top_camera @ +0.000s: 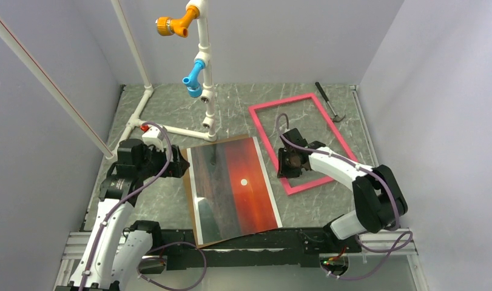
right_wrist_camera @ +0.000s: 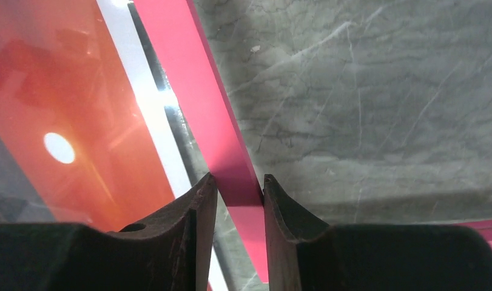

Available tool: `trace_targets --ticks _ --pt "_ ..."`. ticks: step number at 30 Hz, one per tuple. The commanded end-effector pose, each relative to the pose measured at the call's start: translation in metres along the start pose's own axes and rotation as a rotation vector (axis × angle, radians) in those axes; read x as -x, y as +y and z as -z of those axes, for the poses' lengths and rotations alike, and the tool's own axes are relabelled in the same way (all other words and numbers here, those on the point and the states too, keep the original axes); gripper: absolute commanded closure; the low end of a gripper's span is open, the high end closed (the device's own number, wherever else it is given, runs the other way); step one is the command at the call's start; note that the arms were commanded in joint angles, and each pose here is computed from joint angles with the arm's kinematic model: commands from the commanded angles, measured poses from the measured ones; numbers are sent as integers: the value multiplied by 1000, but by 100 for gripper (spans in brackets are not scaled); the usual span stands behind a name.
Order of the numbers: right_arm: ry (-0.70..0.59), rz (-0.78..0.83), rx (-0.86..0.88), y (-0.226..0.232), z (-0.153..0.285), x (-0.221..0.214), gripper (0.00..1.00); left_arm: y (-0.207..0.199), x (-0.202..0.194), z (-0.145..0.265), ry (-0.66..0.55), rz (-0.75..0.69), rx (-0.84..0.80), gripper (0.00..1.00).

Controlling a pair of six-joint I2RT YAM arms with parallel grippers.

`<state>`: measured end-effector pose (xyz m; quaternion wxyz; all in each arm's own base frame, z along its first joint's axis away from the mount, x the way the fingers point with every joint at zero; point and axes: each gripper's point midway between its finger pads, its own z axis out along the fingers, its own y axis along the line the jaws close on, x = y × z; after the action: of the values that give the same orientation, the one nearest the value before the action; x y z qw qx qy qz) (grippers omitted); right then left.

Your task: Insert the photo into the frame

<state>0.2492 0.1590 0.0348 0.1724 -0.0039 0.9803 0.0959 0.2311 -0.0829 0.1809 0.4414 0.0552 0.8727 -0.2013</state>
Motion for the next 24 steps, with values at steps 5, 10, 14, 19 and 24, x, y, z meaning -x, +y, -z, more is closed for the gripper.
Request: trace_targets --ticks 5,10,14,19,24 --pt "-51 -205 68 19 5 8 100 -2 8 3 -33 -33 10 1" --pt "-102 -207 11 17 0 30 100 -3 8 3 -32 -33 10 1" --pt "-113 -215 21 24 -5 42 99 -3 6 3 -25 -34 10 1" --pt "-109 -192 64 34 -10 47 91 -5 5 2 -21 -42 12 1" --pt "-115 -135 77 37 -8 51 48 -7 5 2 -18 -44 10 1"
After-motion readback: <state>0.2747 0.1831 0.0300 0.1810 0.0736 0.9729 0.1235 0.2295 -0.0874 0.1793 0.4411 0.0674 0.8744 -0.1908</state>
